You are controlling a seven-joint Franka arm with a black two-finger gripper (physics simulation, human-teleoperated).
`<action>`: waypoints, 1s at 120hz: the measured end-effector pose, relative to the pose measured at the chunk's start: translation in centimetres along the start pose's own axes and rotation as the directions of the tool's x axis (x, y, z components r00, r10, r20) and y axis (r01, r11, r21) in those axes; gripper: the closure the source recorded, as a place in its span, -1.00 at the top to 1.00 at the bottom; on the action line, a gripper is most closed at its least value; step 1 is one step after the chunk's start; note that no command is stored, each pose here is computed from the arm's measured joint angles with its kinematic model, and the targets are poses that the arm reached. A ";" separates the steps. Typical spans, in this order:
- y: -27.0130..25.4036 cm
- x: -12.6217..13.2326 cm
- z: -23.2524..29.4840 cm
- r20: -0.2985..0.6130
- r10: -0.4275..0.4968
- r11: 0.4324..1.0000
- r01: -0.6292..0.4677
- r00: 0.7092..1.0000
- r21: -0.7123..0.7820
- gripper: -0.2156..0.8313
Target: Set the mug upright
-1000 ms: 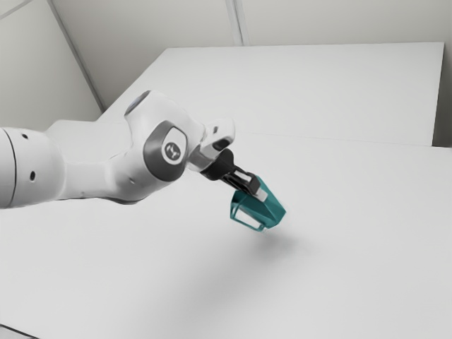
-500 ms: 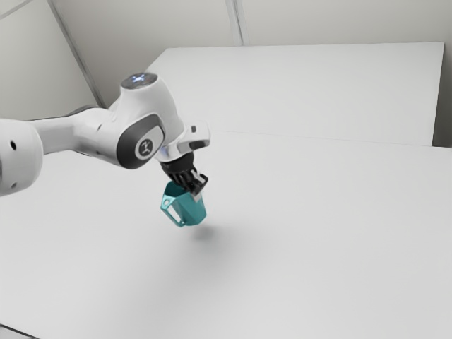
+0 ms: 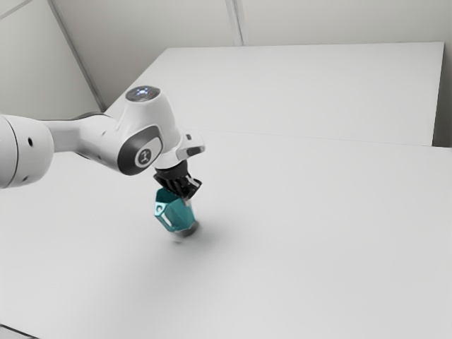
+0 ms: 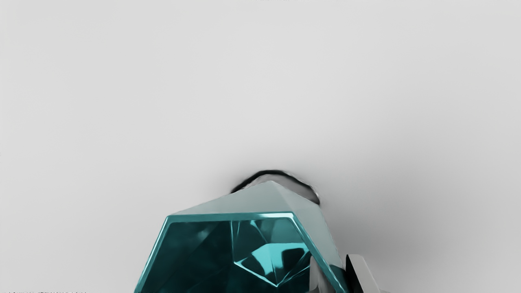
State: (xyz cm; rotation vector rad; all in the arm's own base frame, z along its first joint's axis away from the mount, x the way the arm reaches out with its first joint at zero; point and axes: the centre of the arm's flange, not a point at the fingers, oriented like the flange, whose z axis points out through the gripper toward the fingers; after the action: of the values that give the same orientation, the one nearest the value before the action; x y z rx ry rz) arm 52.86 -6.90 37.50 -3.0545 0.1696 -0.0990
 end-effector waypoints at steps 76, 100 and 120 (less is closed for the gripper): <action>2.6 -0.2 -1.7 -0.036 -0.047 0.999 0.048 0.998 0.020 0.29; 1.8 1.3 -7.4 -0.050 -0.097 0.995 0.099 0.994 0.022 0.47; 0.2 3.8 -16.0 -0.067 -0.170 0.985 0.167 0.983 -0.040 0.53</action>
State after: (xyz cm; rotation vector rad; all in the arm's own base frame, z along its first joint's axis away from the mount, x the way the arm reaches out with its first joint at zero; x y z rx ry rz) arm 55.51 -8.71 53.60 -3.0954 -0.0847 -0.2164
